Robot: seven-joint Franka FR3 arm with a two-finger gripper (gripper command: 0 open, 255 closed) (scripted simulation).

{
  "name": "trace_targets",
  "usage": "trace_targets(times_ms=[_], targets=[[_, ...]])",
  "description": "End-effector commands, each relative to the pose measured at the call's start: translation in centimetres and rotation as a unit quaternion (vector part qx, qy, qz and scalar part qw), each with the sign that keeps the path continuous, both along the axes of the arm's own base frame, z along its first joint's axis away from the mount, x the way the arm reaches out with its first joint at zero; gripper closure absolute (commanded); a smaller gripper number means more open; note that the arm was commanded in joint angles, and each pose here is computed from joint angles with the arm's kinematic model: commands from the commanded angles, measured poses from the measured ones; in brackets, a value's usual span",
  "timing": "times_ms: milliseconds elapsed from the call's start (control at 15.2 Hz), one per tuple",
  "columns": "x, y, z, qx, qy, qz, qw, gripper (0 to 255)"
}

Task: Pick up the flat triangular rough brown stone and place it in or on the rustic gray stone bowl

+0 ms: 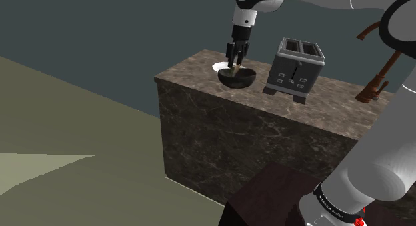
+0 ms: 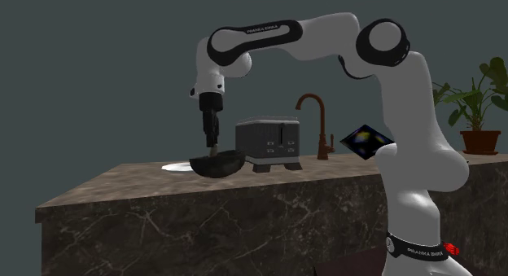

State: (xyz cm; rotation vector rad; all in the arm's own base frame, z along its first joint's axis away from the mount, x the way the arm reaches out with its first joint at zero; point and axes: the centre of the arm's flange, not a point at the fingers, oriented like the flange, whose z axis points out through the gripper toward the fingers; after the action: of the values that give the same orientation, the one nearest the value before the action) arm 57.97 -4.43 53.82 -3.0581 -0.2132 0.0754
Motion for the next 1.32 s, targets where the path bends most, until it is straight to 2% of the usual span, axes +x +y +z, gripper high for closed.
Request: trace_targets(times_ms=[0,462,528,858,1122,1254], targets=[[0.0,0.0,-1.1,0.0,0.0,0.0,1.0,255],[0.0,0.0,-1.1,0.0,0.0,0.0,1.0,255],[0.0,0.0,-1.0,0.0,0.0,0.0,1.0,0],[0.0,0.0,-1.1,0.0,0.0,0.0,1.0,0],[0.3,-0.3,3.9,0.0,0.0,0.0,1.0,0],[0.3,-0.3,3.9,0.0,0.0,0.0,1.0,0]])
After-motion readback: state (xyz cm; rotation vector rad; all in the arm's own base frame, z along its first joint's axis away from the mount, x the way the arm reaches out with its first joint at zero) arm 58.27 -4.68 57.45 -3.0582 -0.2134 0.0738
